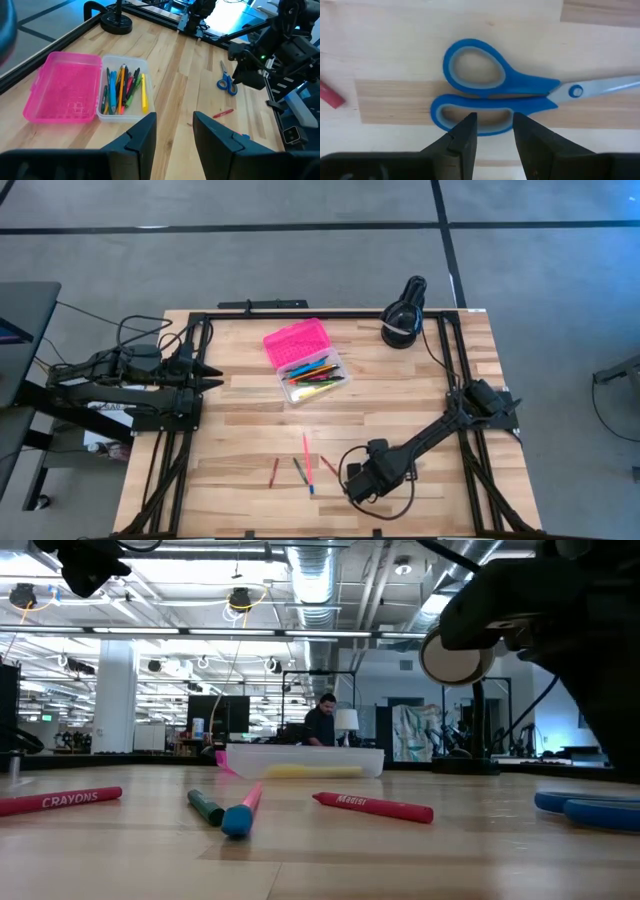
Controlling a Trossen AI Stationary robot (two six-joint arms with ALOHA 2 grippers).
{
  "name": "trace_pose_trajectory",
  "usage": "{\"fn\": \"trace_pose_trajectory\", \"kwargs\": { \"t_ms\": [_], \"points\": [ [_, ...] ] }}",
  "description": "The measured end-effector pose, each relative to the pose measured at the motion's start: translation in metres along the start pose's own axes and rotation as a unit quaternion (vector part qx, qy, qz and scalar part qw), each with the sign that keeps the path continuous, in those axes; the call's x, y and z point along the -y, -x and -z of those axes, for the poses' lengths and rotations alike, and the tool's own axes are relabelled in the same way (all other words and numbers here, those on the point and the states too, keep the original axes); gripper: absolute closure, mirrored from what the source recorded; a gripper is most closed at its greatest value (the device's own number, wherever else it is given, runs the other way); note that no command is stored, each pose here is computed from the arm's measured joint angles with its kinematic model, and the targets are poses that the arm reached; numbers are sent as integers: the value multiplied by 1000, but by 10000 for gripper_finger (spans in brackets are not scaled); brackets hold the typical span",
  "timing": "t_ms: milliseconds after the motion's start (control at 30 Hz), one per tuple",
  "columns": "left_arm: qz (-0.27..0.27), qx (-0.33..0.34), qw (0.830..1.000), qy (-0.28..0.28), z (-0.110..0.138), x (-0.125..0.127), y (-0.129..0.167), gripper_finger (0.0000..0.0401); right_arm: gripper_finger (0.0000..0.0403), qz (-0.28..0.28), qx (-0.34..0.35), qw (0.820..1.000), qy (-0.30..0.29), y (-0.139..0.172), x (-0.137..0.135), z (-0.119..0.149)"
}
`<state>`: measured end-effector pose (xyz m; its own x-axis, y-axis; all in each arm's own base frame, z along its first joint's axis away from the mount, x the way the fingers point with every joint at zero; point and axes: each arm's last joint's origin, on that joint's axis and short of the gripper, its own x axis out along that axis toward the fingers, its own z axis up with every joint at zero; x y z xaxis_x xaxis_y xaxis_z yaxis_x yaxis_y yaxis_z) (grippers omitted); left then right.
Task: Pick & place school supplies into a supply box
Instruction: Put the blue scissors into the pink supply box
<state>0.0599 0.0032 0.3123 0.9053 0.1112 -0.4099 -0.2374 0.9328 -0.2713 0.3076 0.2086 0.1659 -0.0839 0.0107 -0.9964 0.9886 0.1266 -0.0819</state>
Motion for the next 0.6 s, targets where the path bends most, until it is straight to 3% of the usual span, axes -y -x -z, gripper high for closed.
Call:
{"fn": "trace_pose_trajectory", "kwargs": {
  "t_ms": [300, 600],
  "points": [
    [0, 0, 1000, 1, 0, 0, 0, 280, 282, 45, -55, 997, -30, -12, 7, 2],
    [-2, -2, 1000, 0, 1, 0, -1, 280, 282, 22, -62, 997, -43, -19, 1, 6]
  ]
}}
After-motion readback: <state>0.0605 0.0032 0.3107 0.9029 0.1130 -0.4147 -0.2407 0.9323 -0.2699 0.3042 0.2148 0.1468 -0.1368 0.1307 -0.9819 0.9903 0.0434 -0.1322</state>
